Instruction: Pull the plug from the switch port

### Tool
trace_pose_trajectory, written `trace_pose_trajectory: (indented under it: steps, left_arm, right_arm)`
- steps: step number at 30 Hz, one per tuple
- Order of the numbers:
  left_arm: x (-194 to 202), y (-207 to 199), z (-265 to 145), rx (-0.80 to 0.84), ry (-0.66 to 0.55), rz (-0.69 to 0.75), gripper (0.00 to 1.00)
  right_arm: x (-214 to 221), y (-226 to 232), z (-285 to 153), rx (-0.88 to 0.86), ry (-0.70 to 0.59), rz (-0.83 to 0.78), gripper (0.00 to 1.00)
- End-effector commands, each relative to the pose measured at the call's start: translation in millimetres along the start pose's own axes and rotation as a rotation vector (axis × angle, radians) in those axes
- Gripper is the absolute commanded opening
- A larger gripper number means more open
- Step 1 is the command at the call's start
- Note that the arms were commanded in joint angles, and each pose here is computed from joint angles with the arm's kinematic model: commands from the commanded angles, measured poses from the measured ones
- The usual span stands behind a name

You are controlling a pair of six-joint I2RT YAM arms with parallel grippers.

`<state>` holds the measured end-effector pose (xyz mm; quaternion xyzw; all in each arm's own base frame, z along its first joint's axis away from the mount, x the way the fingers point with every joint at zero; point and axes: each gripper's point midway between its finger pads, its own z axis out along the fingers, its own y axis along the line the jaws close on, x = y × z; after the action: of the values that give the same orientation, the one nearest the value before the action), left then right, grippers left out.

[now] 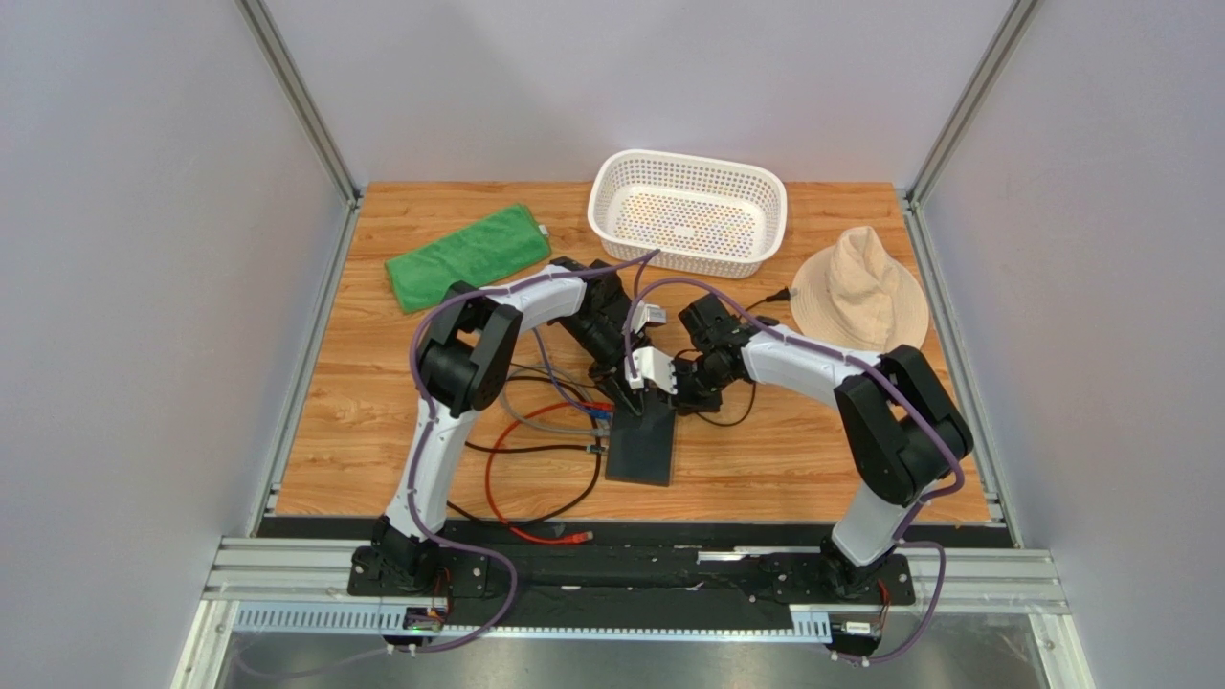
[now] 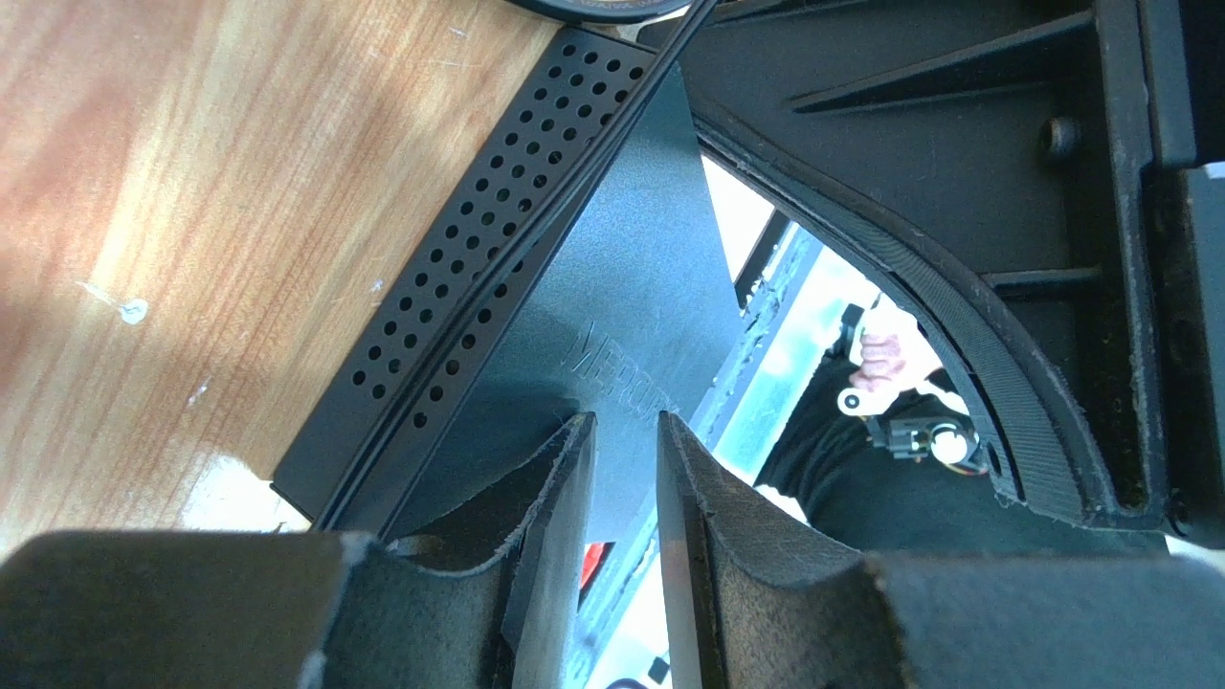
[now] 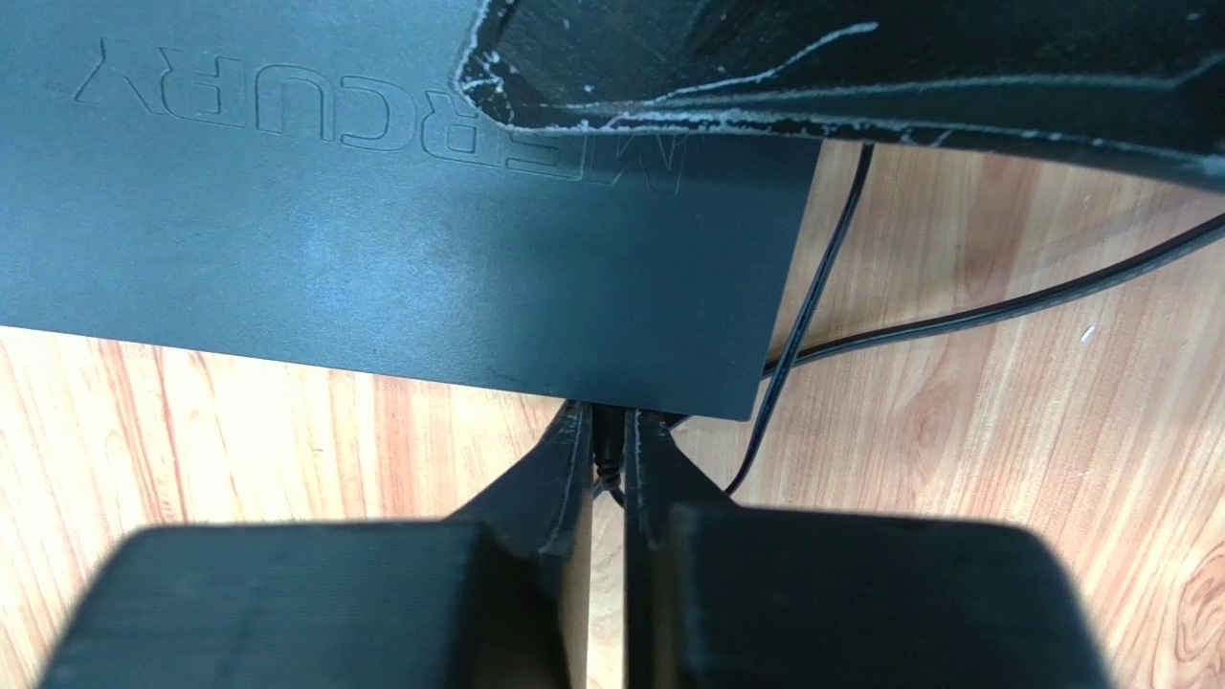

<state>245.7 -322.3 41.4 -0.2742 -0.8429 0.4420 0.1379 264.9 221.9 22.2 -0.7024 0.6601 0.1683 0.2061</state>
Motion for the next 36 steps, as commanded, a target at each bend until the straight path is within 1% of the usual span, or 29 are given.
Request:
trace_pose_trajectory:
  steps: [1,2,3,5,6,8,9,10,11,12,13,14,15,17,18,20,21,23,26,27,30,32,33,34,35,36]
  left_arm:
    - [5.5,75.6,16.0,-0.232,0.058,0.067,0.36]
    - [5.6,75.9,16.0,-0.234,0.058,0.067,0.36]
    - [6.0,76.7,16.4,-0.235,0.059,0.063,0.36]
    - [7.4,77.5,17.3,-0.235,0.061,0.054,0.36]
    - [7.3,78.6,17.9,-0.237,0.060,0.053,0.36]
    - [7.8,80.1,18.8,-0.240,0.060,0.044,0.36]
    - [7.7,80.4,19.2,-0.239,0.059,0.044,0.36]
    - [8.2,81.4,20.0,-0.238,0.062,0.039,0.36]
    - [8.0,81.6,20.2,-0.238,0.062,0.038,0.36]
    - [7.9,81.2,20.5,-0.235,0.063,0.037,0.36]
    - [6.8,80.8,20.7,-0.233,0.060,0.036,0.36]
    - [7.3,80.6,21.1,-0.229,0.061,0.033,0.36]
    - [6.8,80.2,21.0,-0.228,0.060,0.034,0.36]
    - [6.5,79.8,20.7,-0.228,0.060,0.039,0.36]
    - [6.8,79.9,20.4,-0.229,0.060,0.040,0.36]
    - [6.6,80.8,20.4,-0.232,0.061,0.043,0.36]
    - [6.2,81.1,20.1,-0.235,0.060,0.045,0.36]
    - [5.7,81.9,18.6,-0.243,0.058,0.046,0.36]
    - [6.2,81.8,18.8,-0.242,0.059,0.045,0.36]
    - [5.9,81.5,17.7,-0.239,0.056,0.044,0.36]
    - [6.9,80.0,18.9,-0.229,0.058,0.043,0.36]
    - [6.0,79.1,17.3,-0.231,0.053,0.046,0.36]
    - [6.2,79.1,17.7,-0.233,0.055,0.049,0.36]
    - [6.3,78.6,17.1,-0.234,0.054,0.050,0.36]
    - [6.8,78.2,17.1,-0.233,0.056,0.049,0.36]
    - [7.1,77.8,17.2,-0.229,0.057,0.051,0.36]
  right_arm:
    - [-3.0,14.2,0.3,-0.108,0.007,0.025,0.00]
    - [-3.5,16.6,0.2,-0.127,0.005,0.035,0.00]
    - [-1.4,27.5,0.4,-0.185,0.011,0.071,0.00]
    - [-9.6,27.9,-2.9,-0.224,-0.001,0.096,0.00]
    - [-8.4,38.6,-2.7,-0.286,0.008,0.130,0.00]
    - [-13.2,35.9,-5.0,-0.289,0.005,0.146,0.00]
    - [-16.3,26.5,-6.6,-0.238,-0.006,0.125,0.00]
    - [-7.1,30.7,-2.4,-0.215,0.007,0.127,0.00]
    - [-6.8,24.6,-3.0,-0.152,0.001,0.118,0.00]
    - [-9.4,-1.4,-1.8,-0.016,-0.017,0.066,0.00]
    - [-12.6,-8.0,-10.2,0.061,-0.035,0.037,0.00]
    - [-4.7,-5.1,-7.6,0.086,-0.028,0.034,0.00]
    - [-6.2,-9.3,-9.6,0.111,-0.034,0.015,0.00]
    - [-11.9,-7.6,-11.5,0.069,-0.045,0.027,0.00]
    - [-8.8,11.5,-10.8,-0.034,-0.038,0.071,0.00]
    - [-5.7,26.2,-1.6,-0.151,-0.013,0.135,0.00]
    - [-10.1,32.7,-5.0,-0.207,-0.013,0.165,0.00]
    - [-9.7,32.8,-3.5,-0.215,0.001,0.198,0.00]
    - [-3.3,12.3,-1.8,-0.056,0.003,0.179,0.00]
    - [-7.3,-6.4,-7.5,0.051,-0.012,0.140,0.00]
    - [4.4,-11.1,-7.6,0.111,0.023,0.135,0.00]
    - [6.1,-10.5,-6.9,0.088,0.041,0.152,0.00]
    - [9.9,6.3,-3.3,-0.001,0.049,0.181,0.00]
    - [3.6,7.9,-5.0,-0.039,0.031,0.185,0.00]
    - [7.3,21.7,-6.8,-0.109,0.047,0.215,0.00]
    - [2.5,28.4,-6.3,-0.155,0.034,0.236,0.00]
